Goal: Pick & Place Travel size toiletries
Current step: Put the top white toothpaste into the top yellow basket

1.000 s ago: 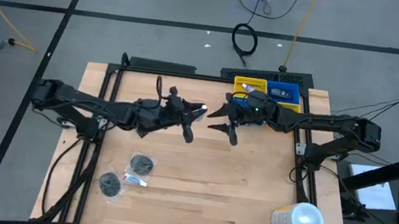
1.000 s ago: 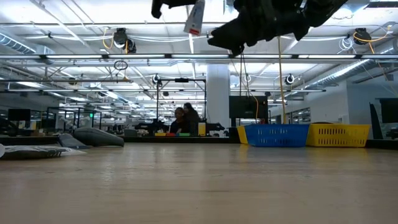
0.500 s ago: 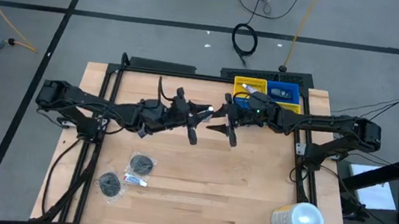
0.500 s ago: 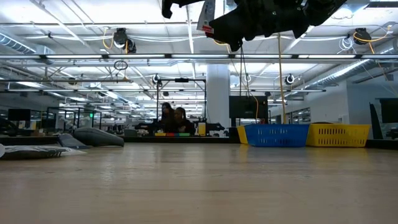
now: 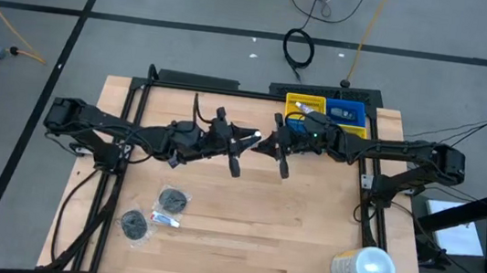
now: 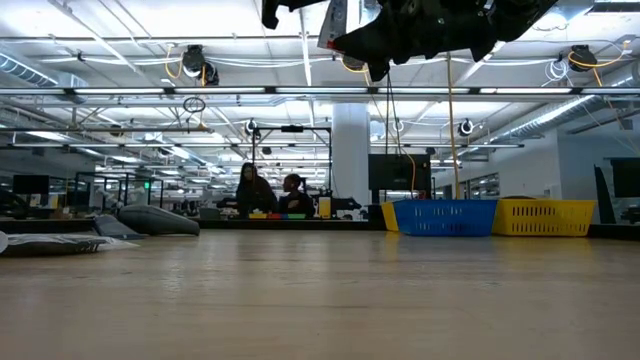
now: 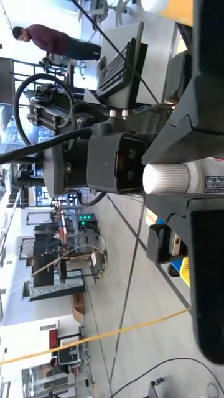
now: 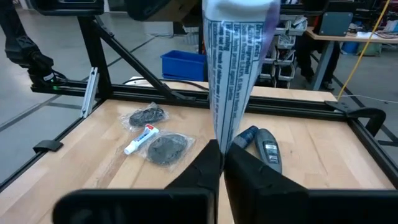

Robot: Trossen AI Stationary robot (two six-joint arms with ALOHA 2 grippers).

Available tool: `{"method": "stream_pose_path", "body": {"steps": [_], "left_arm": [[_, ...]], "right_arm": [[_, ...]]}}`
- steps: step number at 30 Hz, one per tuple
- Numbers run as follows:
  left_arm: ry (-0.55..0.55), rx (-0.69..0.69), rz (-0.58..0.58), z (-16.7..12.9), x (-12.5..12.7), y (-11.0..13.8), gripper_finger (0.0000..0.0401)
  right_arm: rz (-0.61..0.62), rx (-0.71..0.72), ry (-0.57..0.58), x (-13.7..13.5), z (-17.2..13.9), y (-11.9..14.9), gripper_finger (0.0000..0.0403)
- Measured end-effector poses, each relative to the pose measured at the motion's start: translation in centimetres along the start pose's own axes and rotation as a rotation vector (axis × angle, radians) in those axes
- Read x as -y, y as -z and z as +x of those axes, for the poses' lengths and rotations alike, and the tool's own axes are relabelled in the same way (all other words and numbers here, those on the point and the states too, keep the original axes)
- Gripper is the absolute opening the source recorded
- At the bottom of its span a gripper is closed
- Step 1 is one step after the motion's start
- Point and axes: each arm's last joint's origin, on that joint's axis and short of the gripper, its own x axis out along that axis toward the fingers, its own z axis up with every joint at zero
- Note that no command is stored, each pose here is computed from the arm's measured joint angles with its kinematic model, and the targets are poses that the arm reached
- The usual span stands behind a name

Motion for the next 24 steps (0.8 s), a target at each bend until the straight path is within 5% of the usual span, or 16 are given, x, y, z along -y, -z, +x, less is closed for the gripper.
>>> {"method": "stream_pose_path", "body": {"steps": [6,24], "left_arm": [[0.004,-0.001,0.013,0.0,0.0,0.0,0.0058],[-0.035,-0.064,0.017,-1.5,-0.5,-1.1,0.0177]], "right_arm": [[0.002,-0.002,-0.018,0.0,0.0,0.0,0.0002],[0.111,-0.131,0.082,2.8,-1.5,1.7,0.0]]}}
